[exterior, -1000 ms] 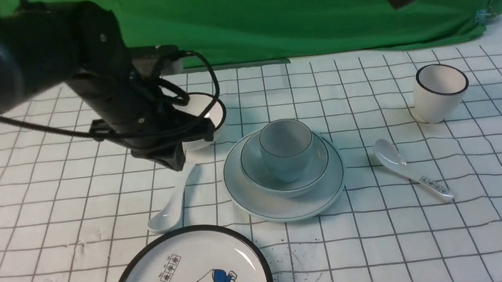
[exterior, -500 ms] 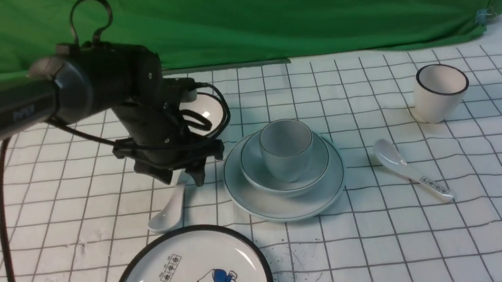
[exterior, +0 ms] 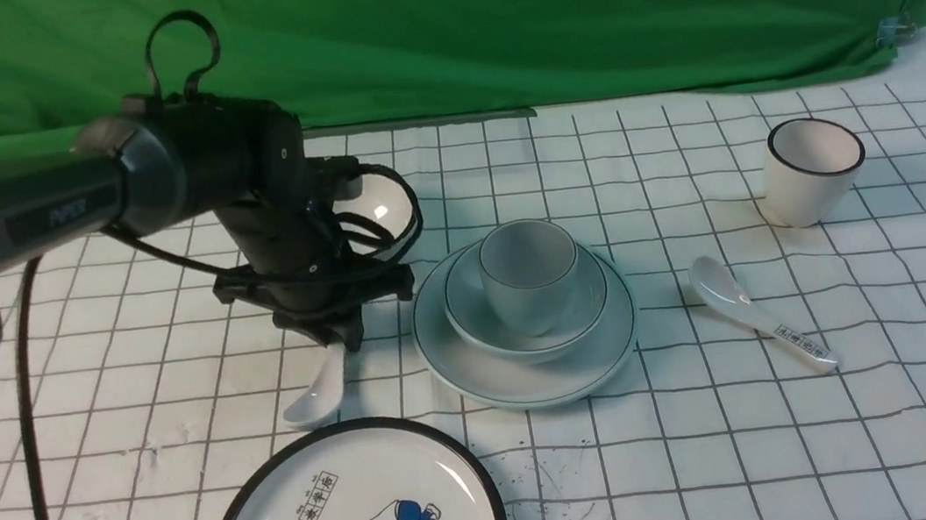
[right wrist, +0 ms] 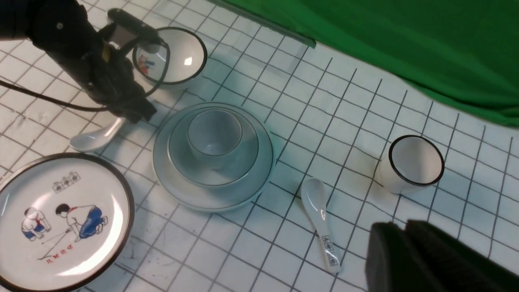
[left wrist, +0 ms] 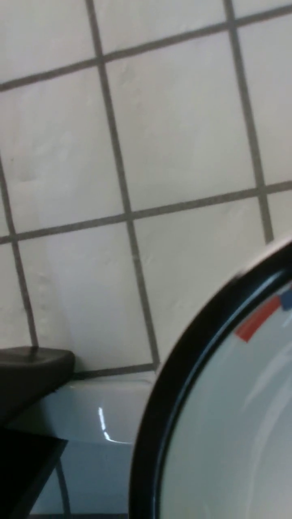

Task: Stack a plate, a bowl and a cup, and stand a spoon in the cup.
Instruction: Use the left arm to grab a blue soup spoon, then use the left arm to put the blue soup spoon into the blue teacup in the middle

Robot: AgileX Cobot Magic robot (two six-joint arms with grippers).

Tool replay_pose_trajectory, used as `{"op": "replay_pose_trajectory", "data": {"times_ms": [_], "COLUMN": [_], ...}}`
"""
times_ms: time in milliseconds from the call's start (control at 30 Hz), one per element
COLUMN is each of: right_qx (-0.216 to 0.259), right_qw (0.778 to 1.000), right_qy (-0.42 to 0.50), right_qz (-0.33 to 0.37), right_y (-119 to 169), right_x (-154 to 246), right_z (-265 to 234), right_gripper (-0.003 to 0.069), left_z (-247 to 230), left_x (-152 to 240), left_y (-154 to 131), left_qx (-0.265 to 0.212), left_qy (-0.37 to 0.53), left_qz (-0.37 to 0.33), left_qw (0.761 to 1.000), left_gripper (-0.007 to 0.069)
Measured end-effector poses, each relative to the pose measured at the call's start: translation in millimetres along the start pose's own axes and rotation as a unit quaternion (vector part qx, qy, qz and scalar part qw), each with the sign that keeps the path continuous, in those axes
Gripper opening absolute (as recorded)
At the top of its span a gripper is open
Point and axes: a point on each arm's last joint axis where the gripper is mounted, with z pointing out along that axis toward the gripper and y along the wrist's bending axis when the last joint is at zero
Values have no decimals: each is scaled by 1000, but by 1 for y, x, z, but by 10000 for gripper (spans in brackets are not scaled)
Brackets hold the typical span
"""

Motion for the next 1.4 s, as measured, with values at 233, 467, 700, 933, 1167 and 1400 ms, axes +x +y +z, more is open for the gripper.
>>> {"op": "replay_pose_trajectory", "data": {"times_ms": [233, 467, 700, 933, 1167, 1400], "right_qx": [0, 0, 16, 25, 25, 25], "right_qw": [1000, 1000, 1000, 999, 999, 999], "right_qy": [-1, -1, -2, -6, -6, -7], "right_qz": [-2, -14, -20, -26, -34, -35], "right_y": [0, 0, -3, -5, -5, -5], "right_x": [0, 0, 0, -1, -1, -1], "right_z": [0, 0, -1, -1, -1, -2], "right_gripper": [95, 98, 101, 104, 104, 104], "left_z": [-81, -165, -149, -93, -64, -38], "left_x": [-9, 1, 15, 22, 20, 21], "left_y": [-12, -82, -112, -113, -118, -119], "left_qx": [39, 127, 167, 187, 191, 181], "left_qy": [-129, -398, -479, -529, -551, -534], "left_qz": [12, 87, 99, 70, 89, 105], "left_qw": [991, 904, 856, 825, 808, 819], "left_gripper": [111, 111, 111, 111, 111, 111]}}
